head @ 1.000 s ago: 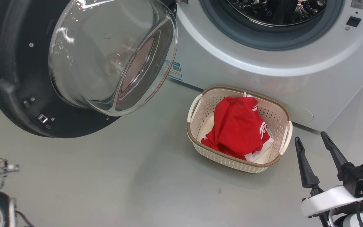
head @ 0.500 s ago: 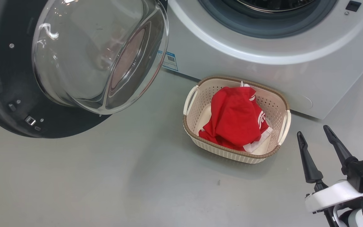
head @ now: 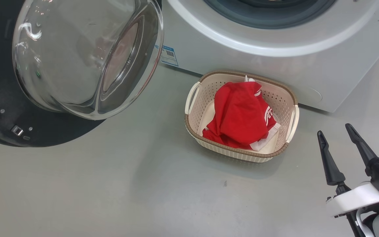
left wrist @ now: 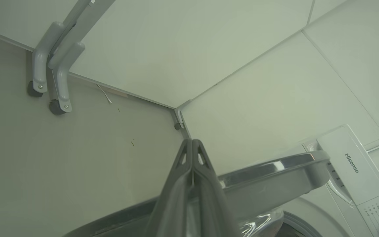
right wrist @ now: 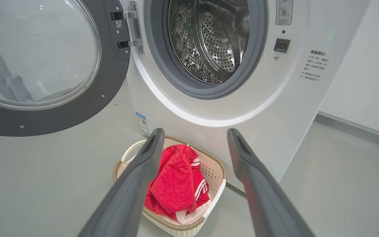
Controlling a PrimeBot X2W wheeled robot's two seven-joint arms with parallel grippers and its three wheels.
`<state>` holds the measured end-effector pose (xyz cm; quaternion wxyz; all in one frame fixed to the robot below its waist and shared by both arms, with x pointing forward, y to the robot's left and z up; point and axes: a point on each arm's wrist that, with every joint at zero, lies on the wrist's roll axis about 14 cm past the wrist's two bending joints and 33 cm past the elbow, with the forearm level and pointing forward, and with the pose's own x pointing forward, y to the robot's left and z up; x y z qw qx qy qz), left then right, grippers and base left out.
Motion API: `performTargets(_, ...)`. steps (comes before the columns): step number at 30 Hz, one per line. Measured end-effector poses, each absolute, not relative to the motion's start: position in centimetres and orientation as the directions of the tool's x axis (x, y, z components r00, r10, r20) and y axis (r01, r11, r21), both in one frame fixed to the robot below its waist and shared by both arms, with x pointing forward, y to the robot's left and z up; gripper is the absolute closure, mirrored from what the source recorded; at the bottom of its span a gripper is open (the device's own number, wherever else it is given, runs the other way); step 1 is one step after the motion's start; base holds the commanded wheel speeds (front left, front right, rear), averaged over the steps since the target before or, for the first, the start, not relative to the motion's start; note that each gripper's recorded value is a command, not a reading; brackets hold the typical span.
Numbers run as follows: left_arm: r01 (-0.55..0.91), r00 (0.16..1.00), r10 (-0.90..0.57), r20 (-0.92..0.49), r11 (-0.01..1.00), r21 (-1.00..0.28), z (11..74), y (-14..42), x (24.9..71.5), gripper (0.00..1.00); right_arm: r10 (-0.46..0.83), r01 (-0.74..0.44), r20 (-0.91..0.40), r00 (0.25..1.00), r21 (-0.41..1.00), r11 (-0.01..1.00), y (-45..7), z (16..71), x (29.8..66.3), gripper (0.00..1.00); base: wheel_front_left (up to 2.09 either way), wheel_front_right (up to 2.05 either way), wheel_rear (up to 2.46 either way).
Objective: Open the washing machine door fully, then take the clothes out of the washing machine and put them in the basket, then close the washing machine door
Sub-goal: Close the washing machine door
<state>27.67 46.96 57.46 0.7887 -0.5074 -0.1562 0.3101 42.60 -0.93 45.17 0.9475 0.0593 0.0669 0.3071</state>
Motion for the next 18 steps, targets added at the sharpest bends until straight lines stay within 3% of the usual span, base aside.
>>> performTargets(12,-0.415,0.801,0.556,-0.224,0.245,-0.876,53.5,45.9,28.6,1.0,0.585,-0.569,-0.098,0.805,0.153,0.808,-1.2,45.0,42.8,0.0,0.0,0.0,0.0)
performTargets(18,-0.412,0.81,0.539,-0.231,0.244,-0.878,53.5,45.8,29.2,1.0,0.597,-0.58,-0.095,0.797,0.155,0.8,-1.0,45.1,42.8,0.0,0.0,0.0,0.0)
